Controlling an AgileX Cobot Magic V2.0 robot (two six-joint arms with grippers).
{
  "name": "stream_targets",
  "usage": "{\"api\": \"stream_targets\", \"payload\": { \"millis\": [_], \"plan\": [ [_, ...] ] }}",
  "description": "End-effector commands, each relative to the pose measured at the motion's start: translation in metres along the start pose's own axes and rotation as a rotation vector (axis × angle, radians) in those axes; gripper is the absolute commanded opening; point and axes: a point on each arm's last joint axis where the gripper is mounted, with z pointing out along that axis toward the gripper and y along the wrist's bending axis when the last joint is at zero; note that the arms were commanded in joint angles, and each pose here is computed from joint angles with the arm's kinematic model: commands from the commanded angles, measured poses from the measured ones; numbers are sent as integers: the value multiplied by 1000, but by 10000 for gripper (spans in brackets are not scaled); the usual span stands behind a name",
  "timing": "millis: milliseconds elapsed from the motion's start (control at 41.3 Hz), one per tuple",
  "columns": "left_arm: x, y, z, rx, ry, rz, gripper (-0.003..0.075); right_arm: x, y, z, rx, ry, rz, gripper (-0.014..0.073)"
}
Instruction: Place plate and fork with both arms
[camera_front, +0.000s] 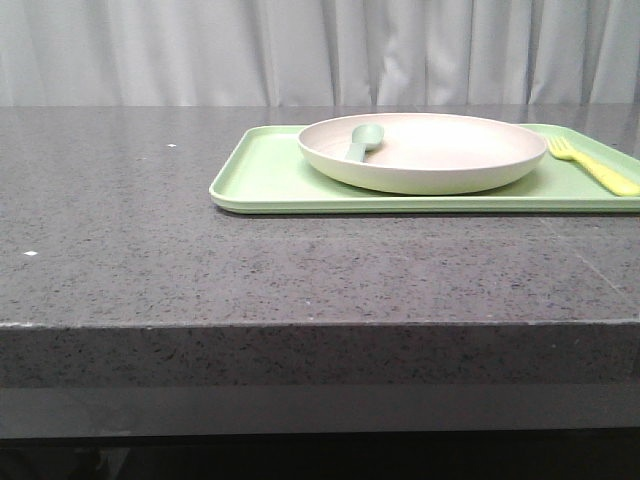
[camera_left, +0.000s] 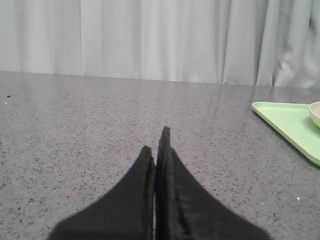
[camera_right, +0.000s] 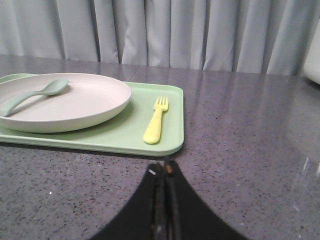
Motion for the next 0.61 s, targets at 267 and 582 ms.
{"api": "stream_targets", "payload": {
  "millis": [267,582],
  "plan": [
    [-8,0,-2,9,-100,-12,-18,-9,-2,-2,35,-105,-16,-68],
    [-8,0,-2,9,-100,-12,-18,-8,-2,-2,43,-94,-7,-68]
  ]
}}
